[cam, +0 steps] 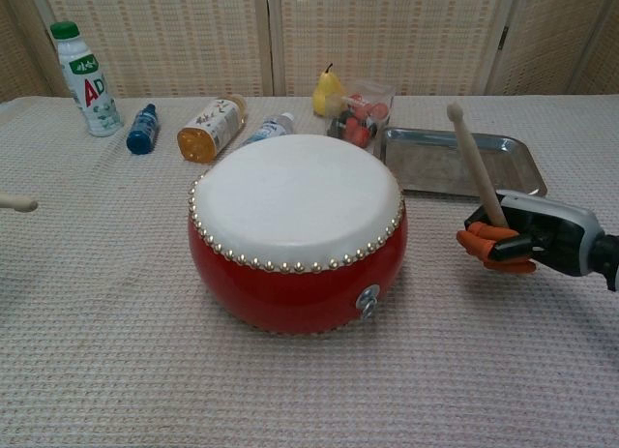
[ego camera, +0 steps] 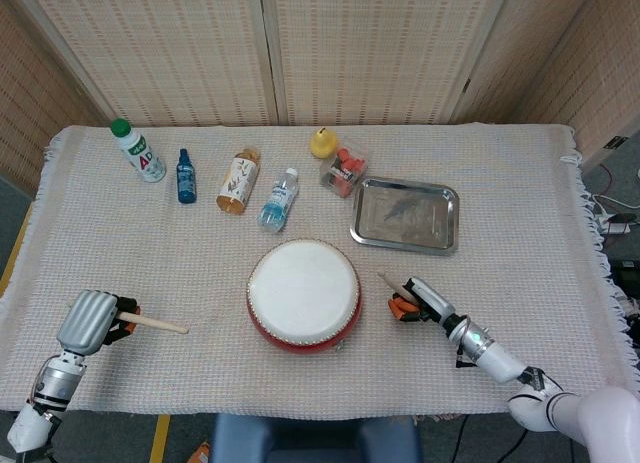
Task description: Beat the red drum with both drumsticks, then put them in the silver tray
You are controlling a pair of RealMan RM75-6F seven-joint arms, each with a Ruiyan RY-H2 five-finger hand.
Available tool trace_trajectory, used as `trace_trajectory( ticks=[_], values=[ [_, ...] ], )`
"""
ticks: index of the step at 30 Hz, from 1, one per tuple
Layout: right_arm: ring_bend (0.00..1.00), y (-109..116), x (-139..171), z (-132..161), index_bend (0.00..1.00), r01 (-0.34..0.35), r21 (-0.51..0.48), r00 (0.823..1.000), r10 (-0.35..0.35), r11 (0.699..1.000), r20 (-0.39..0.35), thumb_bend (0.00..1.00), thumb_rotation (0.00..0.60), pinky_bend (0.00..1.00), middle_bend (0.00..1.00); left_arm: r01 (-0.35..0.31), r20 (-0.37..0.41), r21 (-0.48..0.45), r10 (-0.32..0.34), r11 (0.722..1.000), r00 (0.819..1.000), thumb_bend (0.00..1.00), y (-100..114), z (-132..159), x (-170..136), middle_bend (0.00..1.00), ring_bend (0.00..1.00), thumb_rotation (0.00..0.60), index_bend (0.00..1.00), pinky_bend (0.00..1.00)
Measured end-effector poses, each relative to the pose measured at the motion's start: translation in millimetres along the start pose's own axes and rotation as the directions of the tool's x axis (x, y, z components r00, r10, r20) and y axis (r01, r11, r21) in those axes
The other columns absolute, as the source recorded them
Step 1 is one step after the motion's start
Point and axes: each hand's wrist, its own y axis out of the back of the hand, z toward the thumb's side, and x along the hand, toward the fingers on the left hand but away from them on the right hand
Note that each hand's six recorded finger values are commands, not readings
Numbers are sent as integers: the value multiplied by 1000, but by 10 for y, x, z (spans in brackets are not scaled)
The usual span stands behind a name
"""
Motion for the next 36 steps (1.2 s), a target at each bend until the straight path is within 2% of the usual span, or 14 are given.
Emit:
trace_trajectory(
  ticks=[2, 5, 9, 15, 21, 27, 32, 36],
  values=[
    [1000, 22, 18, 54, 1000, -15, 79, 1000, 13, 997, 22, 1000, 600, 1000, 973, 6, 17, 18, -6, 1000, 1000, 985, 2, 38, 32, 1000, 1000, 600, 1000, 1000],
    [1000, 66, 66, 182, 1000, -55, 217, 997, 40, 975, 73, 1000, 600, 1000, 973, 14, 50, 48, -17, 999, 999, 984, 10, 114, 98, 1000, 1000, 600, 1000, 1000],
    [1000, 175, 143, 445, 1000, -116, 405, 987, 60, 907, 148, 1000, 600, 1000, 973, 17, 99, 83, -25, 996, 995, 985, 39, 248, 210, 1000, 1000, 600, 1000, 1000],
    [1000, 387, 166, 893, 1000, -149, 579, 977, 27, 802, 214, 1000, 600, 1000, 973, 9, 168, 121, -30, 993, 985, 985, 101, 504, 405, 1000, 1000, 600, 1000, 1000],
    [1000, 585, 2, 1281, 1000, -158, 661, 969, -13, 734, 247, 1000, 600, 1000, 973, -6, 191, 103, -14, 995, 981, 984, 205, 761, 639, 1000, 1000, 600, 1000, 1000],
    [1000, 594, -300, 1573, 1000, -181, 728, 968, -11, 661, 251, 1000, 600, 1000, 973, -7, 205, 94, -13, 996, 979, 984, 238, 1005, 839, 1000, 1000, 600, 999, 1000],
    [1000, 485, -579, 1584, 1000, -211, 767, 963, -5, 607, 269, 1000, 600, 1000, 973, -6, 200, 94, -13, 996, 980, 983, 238, 1120, 981, 1000, 1000, 600, 998, 1000],
    [1000, 432, -717, 1462, 1000, -242, 800, 952, -24, 549, 304, 1000, 600, 1000, 973, -5, 191, 114, -17, 993, 981, 983, 230, 1171, 1091, 1000, 1000, 600, 997, 1000]
  ],
)
